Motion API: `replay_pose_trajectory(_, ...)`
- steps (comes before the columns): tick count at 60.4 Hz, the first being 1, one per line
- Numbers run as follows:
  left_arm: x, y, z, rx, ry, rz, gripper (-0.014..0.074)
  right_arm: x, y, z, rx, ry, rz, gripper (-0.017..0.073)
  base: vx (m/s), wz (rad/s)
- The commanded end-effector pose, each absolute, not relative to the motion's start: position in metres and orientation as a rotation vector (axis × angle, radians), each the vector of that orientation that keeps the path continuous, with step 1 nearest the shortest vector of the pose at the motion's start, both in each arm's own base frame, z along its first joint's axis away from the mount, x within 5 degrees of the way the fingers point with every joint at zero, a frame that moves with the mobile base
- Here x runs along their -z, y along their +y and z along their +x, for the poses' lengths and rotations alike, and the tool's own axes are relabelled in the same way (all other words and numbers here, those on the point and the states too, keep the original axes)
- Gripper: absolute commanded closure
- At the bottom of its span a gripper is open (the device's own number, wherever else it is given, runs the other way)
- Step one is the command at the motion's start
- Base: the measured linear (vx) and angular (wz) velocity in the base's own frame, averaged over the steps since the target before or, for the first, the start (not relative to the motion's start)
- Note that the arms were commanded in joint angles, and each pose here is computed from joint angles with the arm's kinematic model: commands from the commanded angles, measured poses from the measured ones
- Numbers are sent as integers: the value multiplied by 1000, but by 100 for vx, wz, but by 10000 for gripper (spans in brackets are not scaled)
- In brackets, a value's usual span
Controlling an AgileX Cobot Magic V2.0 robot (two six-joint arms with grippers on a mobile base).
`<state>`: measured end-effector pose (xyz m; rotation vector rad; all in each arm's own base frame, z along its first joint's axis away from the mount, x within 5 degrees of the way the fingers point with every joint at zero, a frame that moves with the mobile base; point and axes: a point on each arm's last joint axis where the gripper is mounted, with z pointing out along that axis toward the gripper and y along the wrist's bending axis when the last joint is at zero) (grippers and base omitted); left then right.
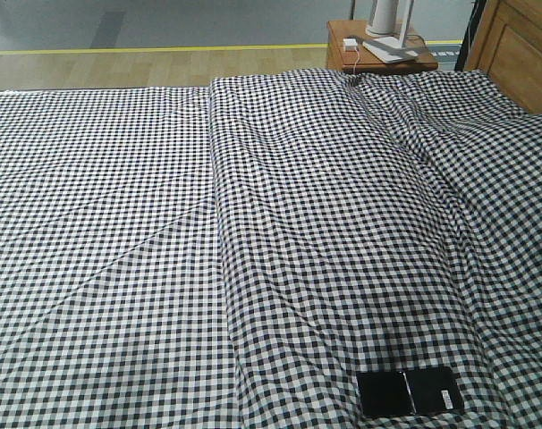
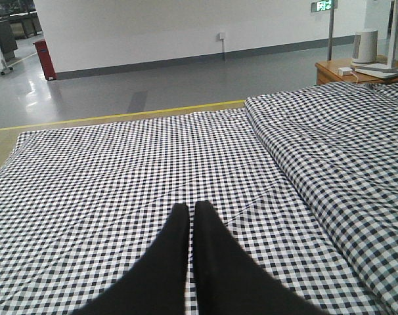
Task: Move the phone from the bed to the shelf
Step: 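Lower the open right gripper around the black phone's edge, then close the right gripper on the phone's edge and pinch it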
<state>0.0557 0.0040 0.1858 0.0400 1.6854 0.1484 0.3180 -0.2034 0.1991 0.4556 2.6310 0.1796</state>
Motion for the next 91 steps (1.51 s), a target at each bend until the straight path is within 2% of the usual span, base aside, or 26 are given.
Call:
replay_pose_trajectory(1,-201,4,55,-142,1582,27,592,-189,-209,326,-284,2604,384,-116,0,0)
replay_pose_trajectory(19,-201,4,55,-142,1582,27,592,-69,-199,327,-699,2799,306,-108,0,0)
replay_pose_trajectory(28,-201,4,55,-142,1582,27,592,-31,-186,324,-939,2784,228,-105,0,0)
replay_pose_trajectory(36,-201,4,55,-142,1582,27,592,-3,-181,327,-1133,2744,260,-101,0,0)
replay_pose_trajectory(46,-201,4,55,-142,1582,27,592,22,-178,329,-1285,2723,274,-94,0,0)
replay_pose_trajectory(64,-201,4,55,-142,1582,27,592,54,-171,332,-1424,2705,275,-86,0,0)
replay_pose_trajectory(91,-201,4,55,-142,1582,27,592,93,-125,360,-1474,2774,109,-72,0,0)
